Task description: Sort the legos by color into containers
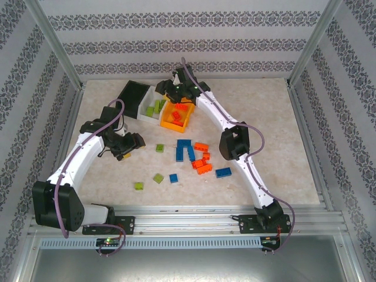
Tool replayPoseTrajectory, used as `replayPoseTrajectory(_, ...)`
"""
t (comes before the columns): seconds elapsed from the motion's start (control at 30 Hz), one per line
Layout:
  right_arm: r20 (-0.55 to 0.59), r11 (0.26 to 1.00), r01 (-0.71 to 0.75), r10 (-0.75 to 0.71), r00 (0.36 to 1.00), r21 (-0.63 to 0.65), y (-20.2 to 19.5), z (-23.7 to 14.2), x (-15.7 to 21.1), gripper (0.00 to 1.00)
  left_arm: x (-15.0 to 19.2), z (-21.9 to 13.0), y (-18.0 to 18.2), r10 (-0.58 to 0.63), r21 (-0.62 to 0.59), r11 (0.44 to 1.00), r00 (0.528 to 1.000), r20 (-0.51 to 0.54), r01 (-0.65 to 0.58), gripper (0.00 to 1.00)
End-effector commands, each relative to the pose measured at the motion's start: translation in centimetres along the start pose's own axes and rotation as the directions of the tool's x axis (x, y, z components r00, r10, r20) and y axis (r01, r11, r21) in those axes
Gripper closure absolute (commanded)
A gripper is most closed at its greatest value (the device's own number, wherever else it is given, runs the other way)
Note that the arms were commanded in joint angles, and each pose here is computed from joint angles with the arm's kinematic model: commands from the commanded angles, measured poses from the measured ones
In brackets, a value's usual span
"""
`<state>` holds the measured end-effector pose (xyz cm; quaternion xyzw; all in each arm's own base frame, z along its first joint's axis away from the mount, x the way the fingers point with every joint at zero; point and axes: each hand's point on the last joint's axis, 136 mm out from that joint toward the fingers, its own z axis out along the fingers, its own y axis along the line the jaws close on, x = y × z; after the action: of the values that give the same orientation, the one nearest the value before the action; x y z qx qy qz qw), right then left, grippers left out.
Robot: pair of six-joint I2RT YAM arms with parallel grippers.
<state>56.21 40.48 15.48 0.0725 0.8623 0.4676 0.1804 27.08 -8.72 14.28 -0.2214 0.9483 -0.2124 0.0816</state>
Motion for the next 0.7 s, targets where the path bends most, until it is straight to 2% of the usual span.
replayPoseTrajectory(0.0, 0.020, 0.998, 0.030, -0.029, 0.999, -0.062, 3.0, -2.4, -1.2, 0.43, 0.4, -0.5, 0.5, 0.001, -0.046, 0.999, 1.000, 0.000, -0.001, 0.32)
replayPoseTrajectory(0.23, -0.013, 0.993, 0.108, -0.108, 0.994, -0.038, 5.3, -5.8, 0.0, 0.41, 2.1, 0.7, 1.1, 0.026, -0.069, 0.997, 1.000, -0.014, -0.027, 0.32)
replayPoseTrajectory(0.4, -0.040, 0.982, 0.183, -0.182, 0.983, 0.041, 5.6, -9.8, 1.6, 0.38, 1.4, 2.5, 0.2, 0.062, -0.048, 0.997, 0.998, -0.026, -0.063, 0.30)
replayPoseTrajectory(0.53, -0.060, 0.966, 0.210, -0.204, 0.977, 0.150, 3.3, -14.1, 4.1, 0.37, -0.1, 5.0, -1.4, 0.121, -0.037, 0.992, 0.990, -0.066, -0.124, 0.29)
replayPoseTrajectory(0.67, -0.031, 0.961, 0.150, -0.147, 0.989, 0.231, -0.5, -18.9, 6.9, 0.37, -2.0, 7.9, -3.7, 0.210, -0.041, 0.976, 0.971, -0.112, -0.216, 0.28)
